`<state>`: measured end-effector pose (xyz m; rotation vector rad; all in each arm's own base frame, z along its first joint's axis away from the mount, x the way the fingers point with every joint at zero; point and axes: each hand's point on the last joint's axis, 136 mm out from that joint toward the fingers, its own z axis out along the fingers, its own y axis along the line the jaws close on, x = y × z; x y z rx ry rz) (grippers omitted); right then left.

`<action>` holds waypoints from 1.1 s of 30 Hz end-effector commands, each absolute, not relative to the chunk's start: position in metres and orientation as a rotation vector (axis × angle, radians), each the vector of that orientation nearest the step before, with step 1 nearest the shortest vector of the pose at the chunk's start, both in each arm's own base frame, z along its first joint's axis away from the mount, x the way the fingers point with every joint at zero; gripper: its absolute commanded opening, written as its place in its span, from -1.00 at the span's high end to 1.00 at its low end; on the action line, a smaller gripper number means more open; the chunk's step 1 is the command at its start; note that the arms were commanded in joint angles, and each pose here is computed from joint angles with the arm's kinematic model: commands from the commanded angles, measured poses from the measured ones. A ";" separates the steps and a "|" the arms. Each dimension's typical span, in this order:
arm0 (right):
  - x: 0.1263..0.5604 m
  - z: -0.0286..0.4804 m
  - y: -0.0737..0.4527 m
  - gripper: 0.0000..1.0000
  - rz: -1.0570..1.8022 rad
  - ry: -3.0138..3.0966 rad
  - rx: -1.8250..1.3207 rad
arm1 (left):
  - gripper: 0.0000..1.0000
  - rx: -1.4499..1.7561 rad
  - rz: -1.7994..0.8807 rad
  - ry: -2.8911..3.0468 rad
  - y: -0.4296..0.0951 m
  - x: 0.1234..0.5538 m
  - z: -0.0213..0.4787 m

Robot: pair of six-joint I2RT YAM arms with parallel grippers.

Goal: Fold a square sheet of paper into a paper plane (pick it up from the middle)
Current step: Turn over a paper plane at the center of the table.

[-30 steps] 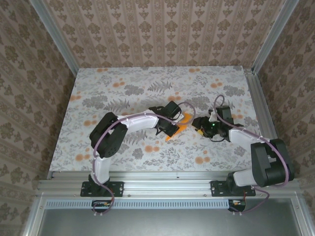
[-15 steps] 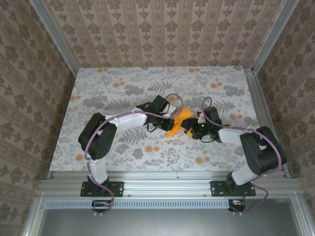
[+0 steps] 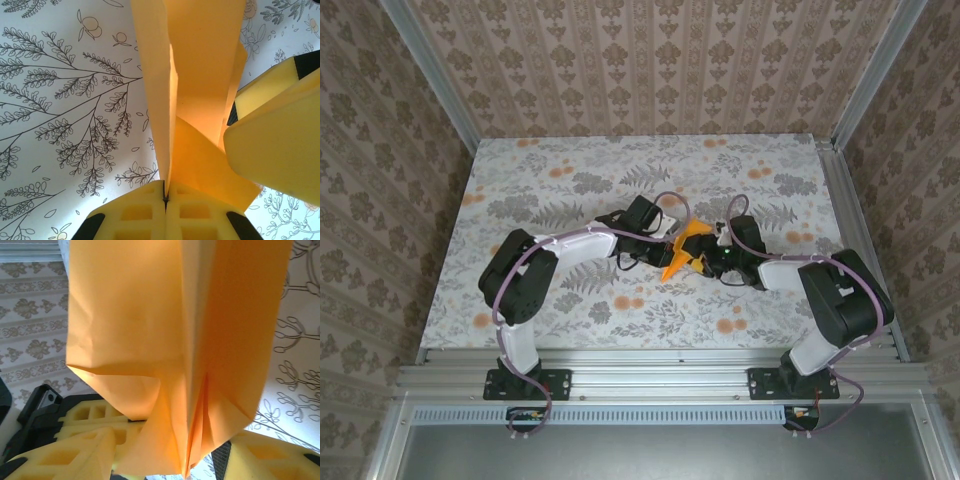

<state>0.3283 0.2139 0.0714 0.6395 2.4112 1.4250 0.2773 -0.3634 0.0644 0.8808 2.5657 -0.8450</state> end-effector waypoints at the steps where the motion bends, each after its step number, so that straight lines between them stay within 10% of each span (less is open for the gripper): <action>1: 0.322 0.071 0.220 -0.11 1.478 2.417 0.638 | 0.95 0.860 -0.871 2.555 -0.361 0.278 0.072; 33: 0.317 0.081 0.224 -0.12 1.548 2.405 0.634 | 0.95 0.827 -0.922 2.559 -0.360 0.279 0.071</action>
